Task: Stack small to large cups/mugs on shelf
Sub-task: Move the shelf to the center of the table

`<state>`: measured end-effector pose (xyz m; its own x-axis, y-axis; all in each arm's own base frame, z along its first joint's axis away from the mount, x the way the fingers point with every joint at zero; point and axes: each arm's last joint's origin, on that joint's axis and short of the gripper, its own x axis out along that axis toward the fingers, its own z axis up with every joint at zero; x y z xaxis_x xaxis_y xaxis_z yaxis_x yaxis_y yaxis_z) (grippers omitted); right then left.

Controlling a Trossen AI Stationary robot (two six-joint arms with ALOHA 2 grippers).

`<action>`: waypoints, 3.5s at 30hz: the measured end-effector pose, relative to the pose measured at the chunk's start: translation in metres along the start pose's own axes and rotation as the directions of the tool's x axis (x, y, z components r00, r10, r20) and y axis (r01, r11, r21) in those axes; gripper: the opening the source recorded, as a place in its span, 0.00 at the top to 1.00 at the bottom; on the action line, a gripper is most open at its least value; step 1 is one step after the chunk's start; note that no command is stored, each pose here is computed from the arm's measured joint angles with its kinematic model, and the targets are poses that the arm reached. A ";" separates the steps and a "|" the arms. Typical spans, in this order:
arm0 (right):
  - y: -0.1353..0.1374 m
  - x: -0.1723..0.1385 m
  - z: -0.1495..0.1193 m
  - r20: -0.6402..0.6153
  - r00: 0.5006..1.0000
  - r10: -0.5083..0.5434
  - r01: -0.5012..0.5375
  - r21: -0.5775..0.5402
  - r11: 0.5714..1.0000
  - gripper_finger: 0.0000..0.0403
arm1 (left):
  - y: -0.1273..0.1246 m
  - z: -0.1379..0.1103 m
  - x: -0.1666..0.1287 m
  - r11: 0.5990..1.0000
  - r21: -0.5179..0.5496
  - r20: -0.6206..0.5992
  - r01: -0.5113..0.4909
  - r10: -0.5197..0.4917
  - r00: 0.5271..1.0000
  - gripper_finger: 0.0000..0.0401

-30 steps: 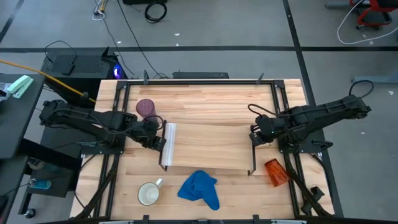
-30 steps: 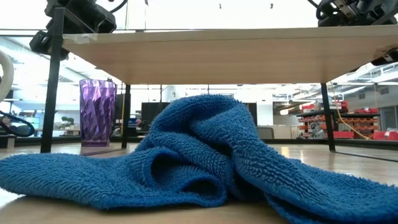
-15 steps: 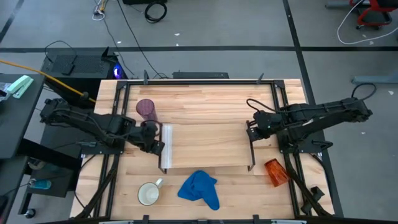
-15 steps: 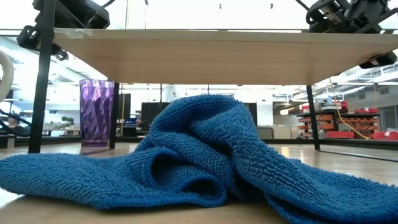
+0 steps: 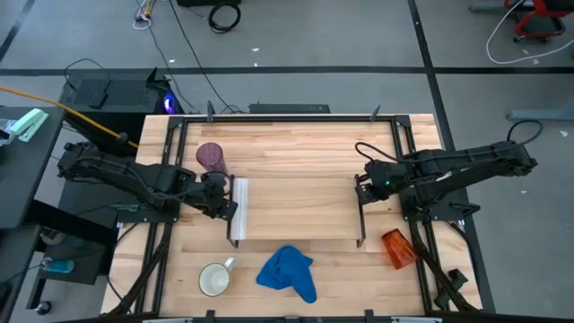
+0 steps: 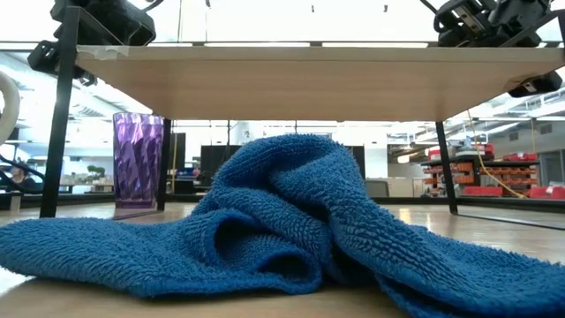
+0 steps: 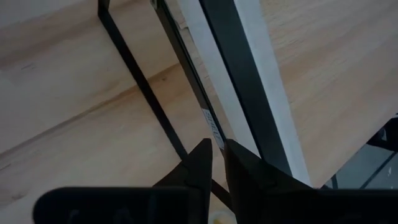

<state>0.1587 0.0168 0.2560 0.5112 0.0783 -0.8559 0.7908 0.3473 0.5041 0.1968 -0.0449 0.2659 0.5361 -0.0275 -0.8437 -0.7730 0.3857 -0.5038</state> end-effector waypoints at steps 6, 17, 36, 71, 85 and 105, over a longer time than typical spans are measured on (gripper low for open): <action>0.000 0.000 0.000 0.000 1.000 0.002 -0.002 -0.007 1.000 1.00 | 0.000 0.000 0.000 1.000 -0.003 0.017 -0.005 0.005 1.000 0.85; 0.001 -0.011 0.000 -0.002 1.000 0.012 -0.012 -0.002 1.000 1.00 | 0.000 0.002 -0.004 0.999 -0.036 0.052 0.026 -0.024 0.998 0.87; -0.007 -0.022 -0.005 -0.085 0.993 -0.083 0.084 0.008 0.996 1.00 | 0.003 0.003 -0.014 0.998 -0.051 0.074 0.049 -0.045 0.996 0.84; 0.031 -0.004 -0.073 -0.343 0.938 0.049 -0.071 -0.052 0.996 1.00 | 0.003 0.003 -0.013 0.997 -0.065 0.088 0.043 -0.037 0.995 0.82; 0.036 0.000 -0.073 -0.313 0.947 0.074 -0.087 -0.028 0.996 1.00 | 0.003 0.003 -0.013 0.997 -0.058 0.087 0.041 -0.036 0.996 0.83; 0.030 0.002 -0.058 -0.265 0.964 0.014 -0.007 0.029 1.000 1.00 | 0.003 0.002 -0.013 0.998 -0.057 0.071 0.041 -0.037 0.997 0.84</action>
<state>0.1635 0.0811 0.2628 0.4151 0.3280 -0.8486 0.7964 0.3199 0.5132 0.1884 -0.0412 0.2755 0.5871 0.0238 -0.8092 -0.7683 0.3314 -0.5477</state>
